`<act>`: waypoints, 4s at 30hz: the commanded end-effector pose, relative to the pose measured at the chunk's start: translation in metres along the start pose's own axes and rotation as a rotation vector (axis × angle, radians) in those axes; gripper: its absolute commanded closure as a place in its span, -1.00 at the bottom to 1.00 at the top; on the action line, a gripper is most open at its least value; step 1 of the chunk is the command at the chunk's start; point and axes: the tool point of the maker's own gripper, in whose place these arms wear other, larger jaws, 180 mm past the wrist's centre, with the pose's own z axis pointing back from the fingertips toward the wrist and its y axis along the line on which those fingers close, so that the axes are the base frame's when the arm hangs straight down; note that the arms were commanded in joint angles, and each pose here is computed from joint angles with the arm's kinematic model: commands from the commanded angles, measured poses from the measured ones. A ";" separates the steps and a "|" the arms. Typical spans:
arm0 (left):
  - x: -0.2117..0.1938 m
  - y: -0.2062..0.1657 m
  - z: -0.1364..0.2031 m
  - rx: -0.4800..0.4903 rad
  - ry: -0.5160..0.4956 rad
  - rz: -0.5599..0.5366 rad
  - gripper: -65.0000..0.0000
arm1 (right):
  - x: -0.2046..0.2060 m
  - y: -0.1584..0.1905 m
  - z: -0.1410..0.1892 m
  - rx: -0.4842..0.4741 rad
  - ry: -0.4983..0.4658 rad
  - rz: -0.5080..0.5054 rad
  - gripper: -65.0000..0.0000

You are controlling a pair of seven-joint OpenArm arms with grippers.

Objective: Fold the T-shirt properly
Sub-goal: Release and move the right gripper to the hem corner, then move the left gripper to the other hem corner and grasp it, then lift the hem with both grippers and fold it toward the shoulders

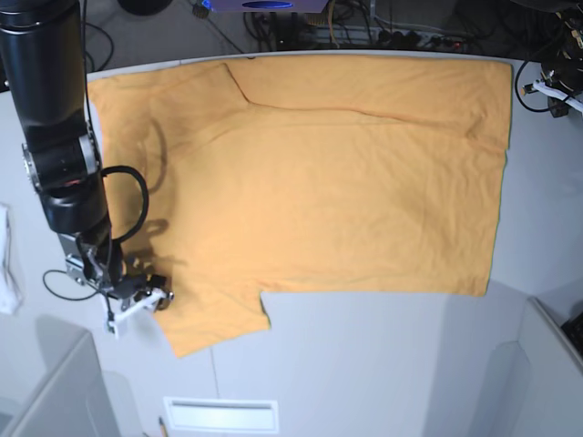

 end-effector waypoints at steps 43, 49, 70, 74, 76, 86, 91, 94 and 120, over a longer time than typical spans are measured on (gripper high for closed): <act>0.216 -0.138 -0.219 -0.316 -0.103 0.202 -0.69 | 0.022 0.003 0.003 0.007 -0.047 0.010 1.00; 0.198 -0.150 -0.232 -0.247 -0.045 0.104 -0.69 | 0.022 0.003 0.003 0.008 -0.047 0.010 1.00; 0.172 -0.184 -0.238 -0.296 0.007 0.081 -0.55 | 0.022 -0.005 0.006 -0.004 -0.047 0.009 1.00; 0.160 -0.181 -0.240 -0.290 0.021 0.078 0.00 | 0.018 -0.005 0.005 -0.004 -0.042 0.008 1.00; 0.157 -0.181 -0.240 -0.289 0.027 0.077 0.24 | 0.017 -0.004 0.005 -0.002 -0.042 0.009 1.00; 0.147 -0.177 -0.242 -0.278 0.042 0.065 1.00 | 0.009 -0.005 0.003 -0.003 -0.031 0.006 1.00; 0.150 -0.169 -0.239 -0.261 0.005 0.035 1.00 | 0.008 -0.005 0.003 -0.002 -0.032 0.004 1.00; 0.152 -0.167 -0.233 -0.268 -0.003 0.004 1.00 | 0.013 -0.005 0.003 -0.002 -0.061 0.004 1.00; 0.177 -0.160 -0.185 -0.294 -0.126 -0.125 1.00 | 0.042 -0.015 0.023 0.022 -0.150 0.066 1.00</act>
